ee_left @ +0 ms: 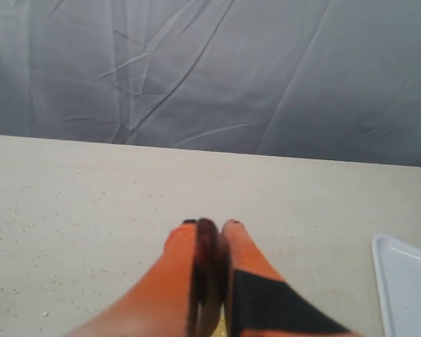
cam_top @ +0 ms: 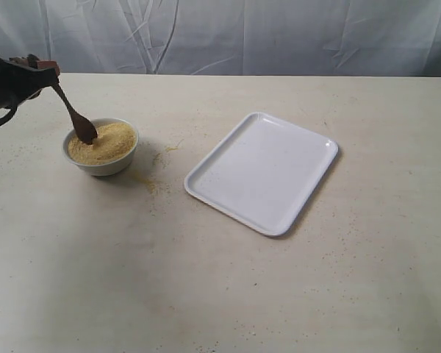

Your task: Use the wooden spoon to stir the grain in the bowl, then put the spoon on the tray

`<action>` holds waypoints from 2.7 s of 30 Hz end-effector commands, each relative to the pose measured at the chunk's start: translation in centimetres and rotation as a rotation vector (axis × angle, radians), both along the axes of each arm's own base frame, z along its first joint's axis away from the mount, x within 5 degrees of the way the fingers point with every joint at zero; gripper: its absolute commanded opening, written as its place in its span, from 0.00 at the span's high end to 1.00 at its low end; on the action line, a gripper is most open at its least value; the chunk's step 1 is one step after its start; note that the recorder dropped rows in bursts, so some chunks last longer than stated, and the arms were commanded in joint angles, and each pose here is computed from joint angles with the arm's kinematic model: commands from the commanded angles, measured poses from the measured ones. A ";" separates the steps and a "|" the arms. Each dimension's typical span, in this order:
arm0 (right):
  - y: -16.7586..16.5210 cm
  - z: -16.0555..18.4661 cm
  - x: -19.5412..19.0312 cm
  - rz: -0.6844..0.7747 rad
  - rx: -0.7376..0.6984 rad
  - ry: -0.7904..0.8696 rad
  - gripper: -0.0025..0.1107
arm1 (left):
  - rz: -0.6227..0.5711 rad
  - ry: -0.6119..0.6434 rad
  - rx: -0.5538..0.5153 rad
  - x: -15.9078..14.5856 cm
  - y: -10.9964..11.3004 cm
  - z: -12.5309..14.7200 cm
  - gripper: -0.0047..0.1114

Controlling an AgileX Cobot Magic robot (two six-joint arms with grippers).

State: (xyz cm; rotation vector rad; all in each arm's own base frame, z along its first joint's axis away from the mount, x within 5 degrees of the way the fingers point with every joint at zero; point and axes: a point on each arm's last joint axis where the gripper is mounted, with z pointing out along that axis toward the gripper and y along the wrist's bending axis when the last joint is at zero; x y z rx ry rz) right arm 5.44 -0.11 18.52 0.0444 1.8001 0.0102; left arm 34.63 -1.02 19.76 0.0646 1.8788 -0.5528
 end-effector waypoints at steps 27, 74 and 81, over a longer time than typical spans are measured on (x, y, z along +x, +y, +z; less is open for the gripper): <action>0.0 0.0 0.0 0.003 0.000 -0.013 0.98 | -0.518 0.053 -0.089 -2.6 -13.7 10.2 0.96; 0.0 0.0 0.0 0.003 -0.002 -0.013 0.98 | -0.437 0.482 0.046 5.7 -24.6 -6.7 0.40; 0.0 0.0 0.0 0.003 -0.002 -0.013 0.98 | -0.386 0.464 0.065 6.1 -24.3 -6.8 0.40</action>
